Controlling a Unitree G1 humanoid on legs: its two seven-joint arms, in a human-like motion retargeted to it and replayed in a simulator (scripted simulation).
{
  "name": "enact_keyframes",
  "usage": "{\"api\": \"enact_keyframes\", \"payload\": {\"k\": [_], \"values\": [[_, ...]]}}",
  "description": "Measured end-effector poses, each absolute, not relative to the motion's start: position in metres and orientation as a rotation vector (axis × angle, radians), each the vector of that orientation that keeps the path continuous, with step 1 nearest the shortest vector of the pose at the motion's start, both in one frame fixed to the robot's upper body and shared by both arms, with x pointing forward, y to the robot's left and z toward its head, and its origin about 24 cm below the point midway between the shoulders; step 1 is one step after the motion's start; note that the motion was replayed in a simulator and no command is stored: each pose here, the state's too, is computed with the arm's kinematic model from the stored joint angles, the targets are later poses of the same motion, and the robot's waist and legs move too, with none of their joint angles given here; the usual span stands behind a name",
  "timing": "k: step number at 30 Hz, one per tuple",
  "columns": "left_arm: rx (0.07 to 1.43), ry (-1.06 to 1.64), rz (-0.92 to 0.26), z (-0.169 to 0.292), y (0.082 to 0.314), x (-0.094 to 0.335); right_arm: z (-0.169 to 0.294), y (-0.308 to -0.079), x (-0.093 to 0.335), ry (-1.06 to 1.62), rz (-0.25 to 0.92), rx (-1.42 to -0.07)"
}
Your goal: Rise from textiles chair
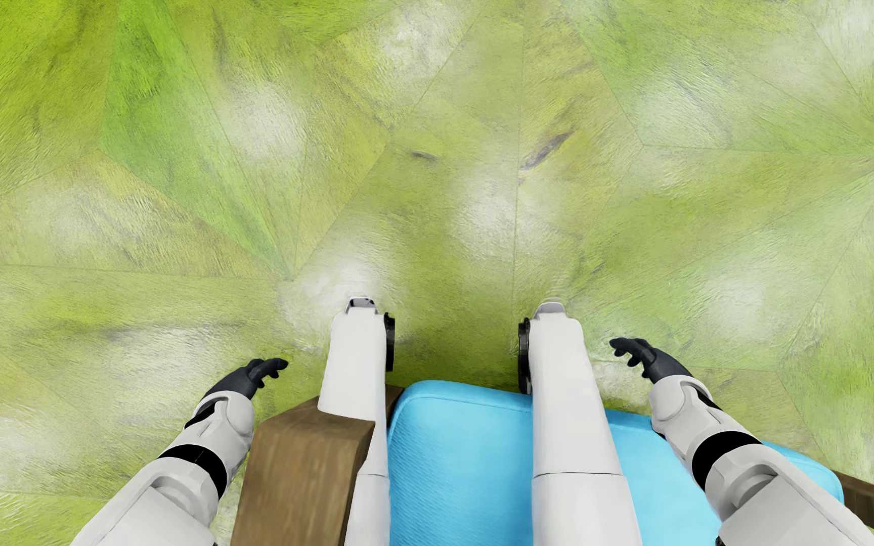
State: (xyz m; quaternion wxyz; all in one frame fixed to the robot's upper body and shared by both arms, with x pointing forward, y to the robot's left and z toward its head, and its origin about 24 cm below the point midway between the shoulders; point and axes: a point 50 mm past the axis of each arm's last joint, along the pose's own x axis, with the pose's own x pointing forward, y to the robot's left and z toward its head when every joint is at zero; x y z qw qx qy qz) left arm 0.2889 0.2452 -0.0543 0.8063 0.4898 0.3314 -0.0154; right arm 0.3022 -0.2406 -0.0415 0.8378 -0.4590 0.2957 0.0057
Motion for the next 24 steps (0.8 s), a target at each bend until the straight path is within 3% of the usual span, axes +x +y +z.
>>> {"api": "enact_keyframes", "payload": {"k": [7, 12, 15, 19, 24], "values": [[0.997, 1.079, -0.159, -0.126, 0.272, 0.168, -0.099, -0.286, 0.206, 0.934, 0.040, -0.961], [0.914, 1.267, -0.060, -0.138, 0.297, 0.107, -0.110, -0.301, 0.173, 1.051, 0.040, -0.941], [0.904, 1.329, -0.045, -0.139, 0.305, 0.095, -0.112, -0.306, 0.165, 1.082, 0.014, -0.921], [0.866, 1.257, 0.000, -0.136, 0.301, 0.110, -0.112, -0.316, 0.156, 1.133, 0.024, -0.942], [0.839, 1.196, 0.077, -0.132, 0.305, 0.114, -0.120, -0.304, 0.150, 1.140, 0.090, -0.965]]}}
